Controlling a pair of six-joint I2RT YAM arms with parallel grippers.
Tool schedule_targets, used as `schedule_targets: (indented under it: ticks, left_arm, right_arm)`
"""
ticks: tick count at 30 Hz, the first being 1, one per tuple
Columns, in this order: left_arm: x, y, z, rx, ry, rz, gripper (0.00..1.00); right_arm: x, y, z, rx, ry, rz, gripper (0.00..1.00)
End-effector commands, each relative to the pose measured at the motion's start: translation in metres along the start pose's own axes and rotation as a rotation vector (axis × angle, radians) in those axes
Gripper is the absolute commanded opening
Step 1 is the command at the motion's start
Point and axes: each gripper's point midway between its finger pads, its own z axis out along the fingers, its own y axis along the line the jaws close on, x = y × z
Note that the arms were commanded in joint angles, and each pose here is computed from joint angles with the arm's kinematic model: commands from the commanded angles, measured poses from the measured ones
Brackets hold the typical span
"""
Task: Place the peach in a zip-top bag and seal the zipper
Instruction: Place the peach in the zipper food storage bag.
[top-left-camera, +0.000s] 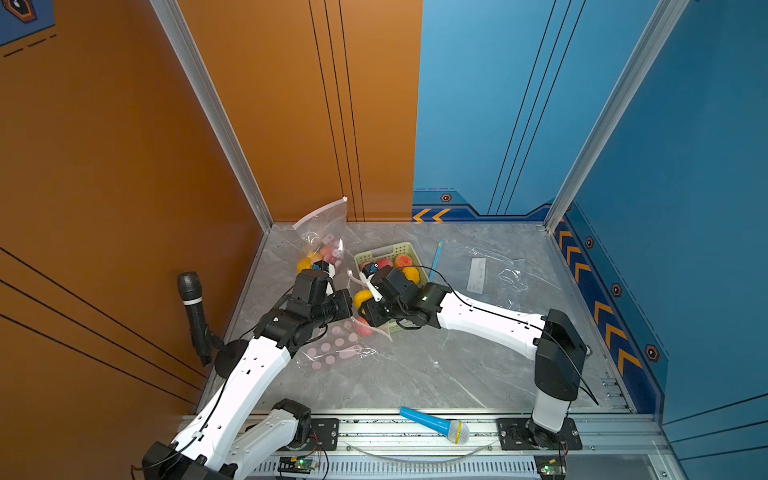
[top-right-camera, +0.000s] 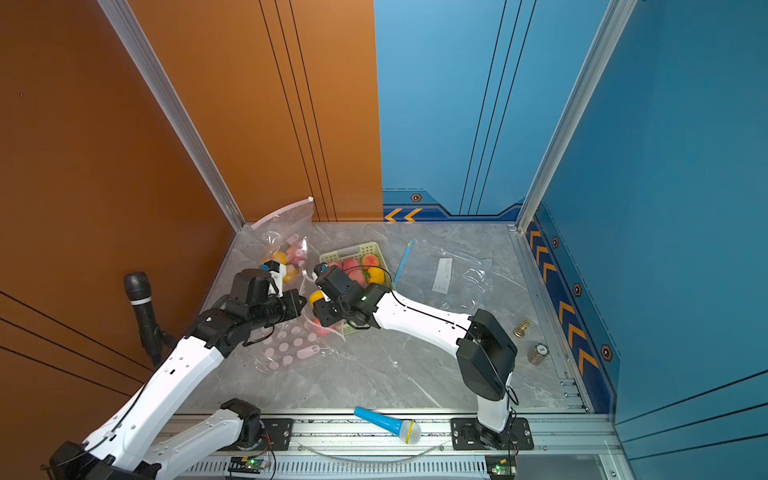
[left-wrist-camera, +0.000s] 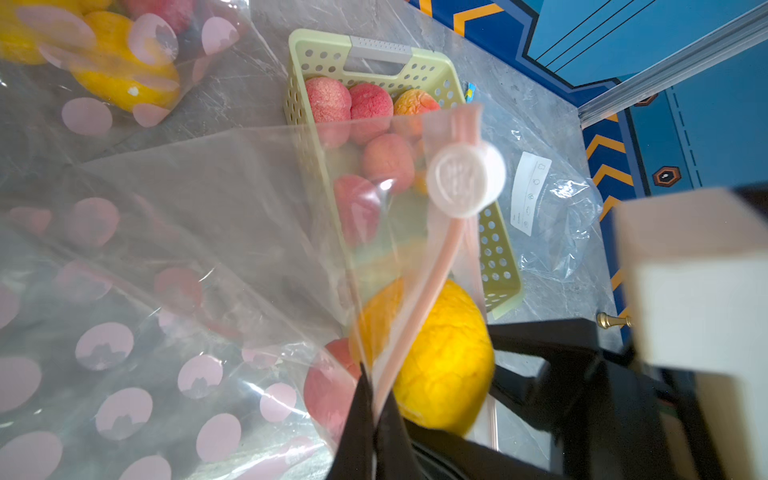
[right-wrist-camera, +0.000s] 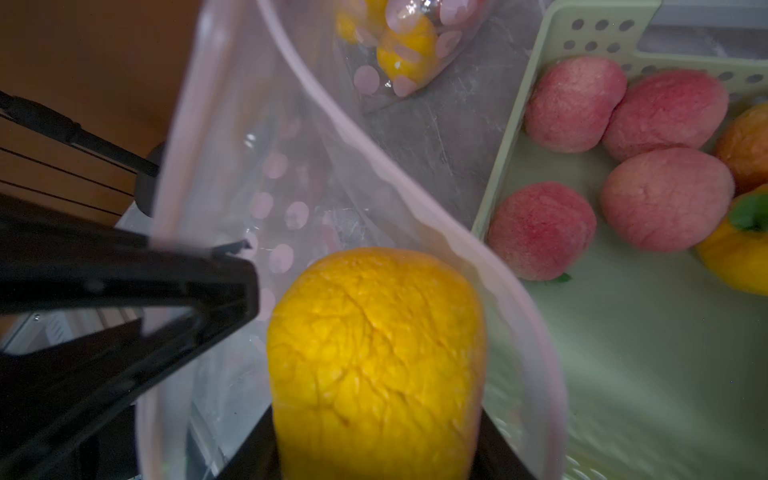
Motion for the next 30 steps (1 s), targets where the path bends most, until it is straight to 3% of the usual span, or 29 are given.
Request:
schedule_targets:
  ticks: [1,6,14,21,25,30]
  left_arm:
    - [-0.013,-0.018,-0.014,0.064,-0.045,0.002,0.0]
    - [-0.014,-0.014,-0.016,0.039,-0.041,0.015,0.0]
    - [-0.015,0.004,-0.011,-0.018,-0.04,-0.003,0.0]
    - [-0.008,0.022,0.005,-0.066,0.005,-0.023,0.0]
    - [-0.003,0.031,0.015,-0.083,0.032,-0.037,0.0]
    - [-0.004,0.049,0.023,-0.087,0.041,-0.107,0.0]
  right_arm:
    - [-0.006,-0.004,-0.008,0.063,-0.007,-0.032,0.68]
    - [-0.012,0.001,-0.021,0.051,-0.033,-0.045,0.78]
    - [-0.027,0.009,-0.059,-0.009,-0.106,-0.031,0.75]
    - [-0.045,-0.009,-0.084,0.004,-0.181,0.023,0.7]
    - [-0.05,-0.052,-0.074,0.087,-0.16,0.132,0.64]
    - [-0.039,-0.099,-0.03,0.152,-0.052,0.221,0.64]
